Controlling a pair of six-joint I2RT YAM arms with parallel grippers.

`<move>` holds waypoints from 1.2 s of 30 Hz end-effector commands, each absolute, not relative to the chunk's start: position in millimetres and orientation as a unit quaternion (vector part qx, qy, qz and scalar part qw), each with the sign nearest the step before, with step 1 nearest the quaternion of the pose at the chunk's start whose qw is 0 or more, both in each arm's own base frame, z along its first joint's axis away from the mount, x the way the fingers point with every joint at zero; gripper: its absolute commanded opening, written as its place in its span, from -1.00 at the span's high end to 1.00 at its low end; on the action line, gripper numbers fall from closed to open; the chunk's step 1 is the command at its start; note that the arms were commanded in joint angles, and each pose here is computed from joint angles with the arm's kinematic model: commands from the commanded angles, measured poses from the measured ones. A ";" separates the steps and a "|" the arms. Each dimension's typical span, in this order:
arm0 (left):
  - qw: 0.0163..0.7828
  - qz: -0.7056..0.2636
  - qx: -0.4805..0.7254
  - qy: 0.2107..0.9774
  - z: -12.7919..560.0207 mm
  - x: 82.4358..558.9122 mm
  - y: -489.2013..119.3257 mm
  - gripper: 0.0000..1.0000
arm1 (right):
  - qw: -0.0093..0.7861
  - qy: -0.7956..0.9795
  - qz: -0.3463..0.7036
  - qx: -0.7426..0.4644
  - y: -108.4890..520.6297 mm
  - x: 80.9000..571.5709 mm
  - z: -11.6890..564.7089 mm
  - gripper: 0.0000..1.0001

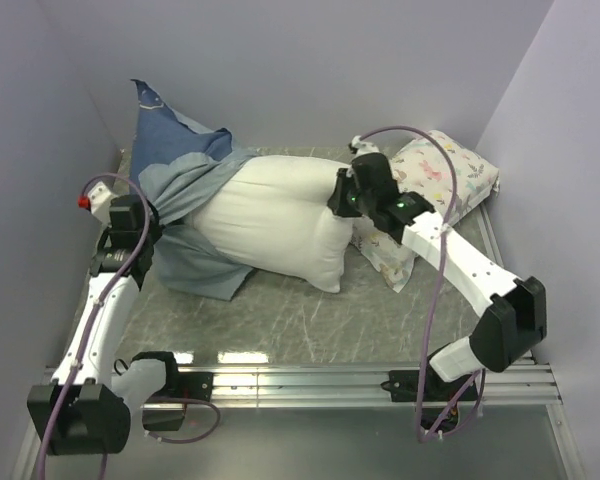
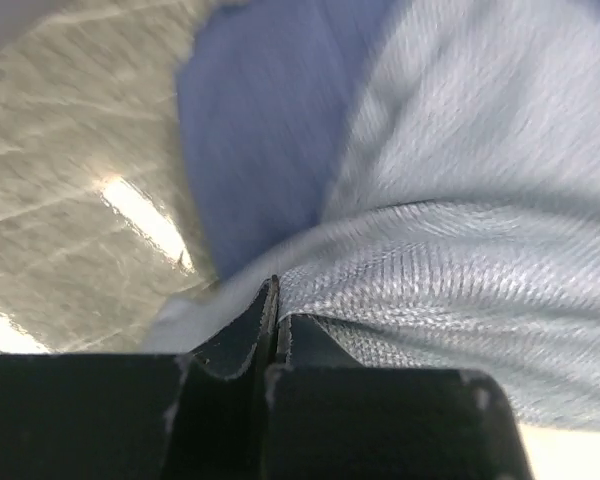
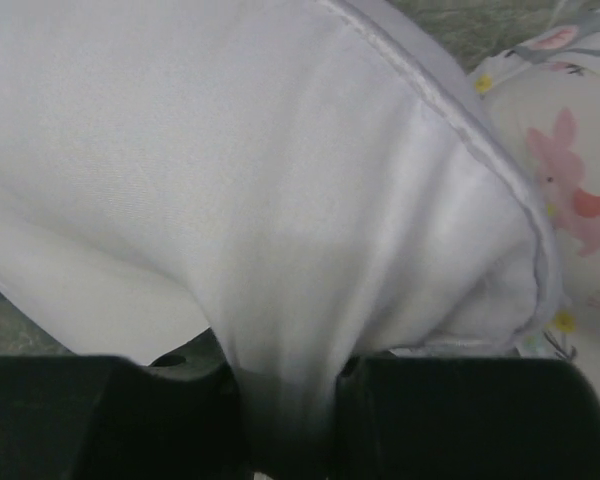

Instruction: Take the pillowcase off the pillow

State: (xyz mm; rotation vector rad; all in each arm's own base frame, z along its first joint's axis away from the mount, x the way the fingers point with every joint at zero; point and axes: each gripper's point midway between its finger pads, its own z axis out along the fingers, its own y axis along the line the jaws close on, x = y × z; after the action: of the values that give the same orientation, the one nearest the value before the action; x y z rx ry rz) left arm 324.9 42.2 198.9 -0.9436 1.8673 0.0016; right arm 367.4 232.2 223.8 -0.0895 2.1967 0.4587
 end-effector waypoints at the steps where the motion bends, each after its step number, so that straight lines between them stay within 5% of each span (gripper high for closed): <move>1: 0.539 0.021 -0.419 0.730 226.9 314.6 72.6 0.99 | 0.507 0.850 0.142 0.018 168.5 380.5 280.2 1.00; 5: 0.538 -0.055 -0.361 0.760 227.2 330.1 35.9 0.99 | 0.493 0.855 0.163 -0.004 182.8 374.9 274.1 0.89; 9: 0.536 -0.068 -0.332 0.774 218.7 327.9 13.4 0.99 | 0.514 0.847 0.134 -0.014 188.1 365.3 283.1 -0.26; 14: 0.536 -0.069 -0.319 0.778 221.8 325.2 7.0 0.99 | 0.559 0.824 0.094 -0.023 191.9 346.9 322.7 -0.70; 22: 0.548 -0.098 -0.290 0.779 243.4 326.4 -8.1 0.99 | 0.570 0.795 0.139 -0.154 288.1 295.6 323.6 -0.82; 30: 0.551 -0.109 -0.276 0.780 251.1 327.7 -17.0 0.99 | 0.504 0.818 0.078 -0.265 379.0 284.4 221.9 -0.97; 36: 0.563 -0.105 -0.272 0.773 266.6 331.3 -15.2 0.99 | 0.464 0.835 0.006 -0.297 390.6 300.0 150.4 -1.00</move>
State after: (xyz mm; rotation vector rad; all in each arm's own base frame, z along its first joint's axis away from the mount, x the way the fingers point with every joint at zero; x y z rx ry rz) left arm 323.6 -16.8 229.0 -0.6778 1.9059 -0.2378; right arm 283.0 390.0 143.6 -0.7740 2.0869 0.0751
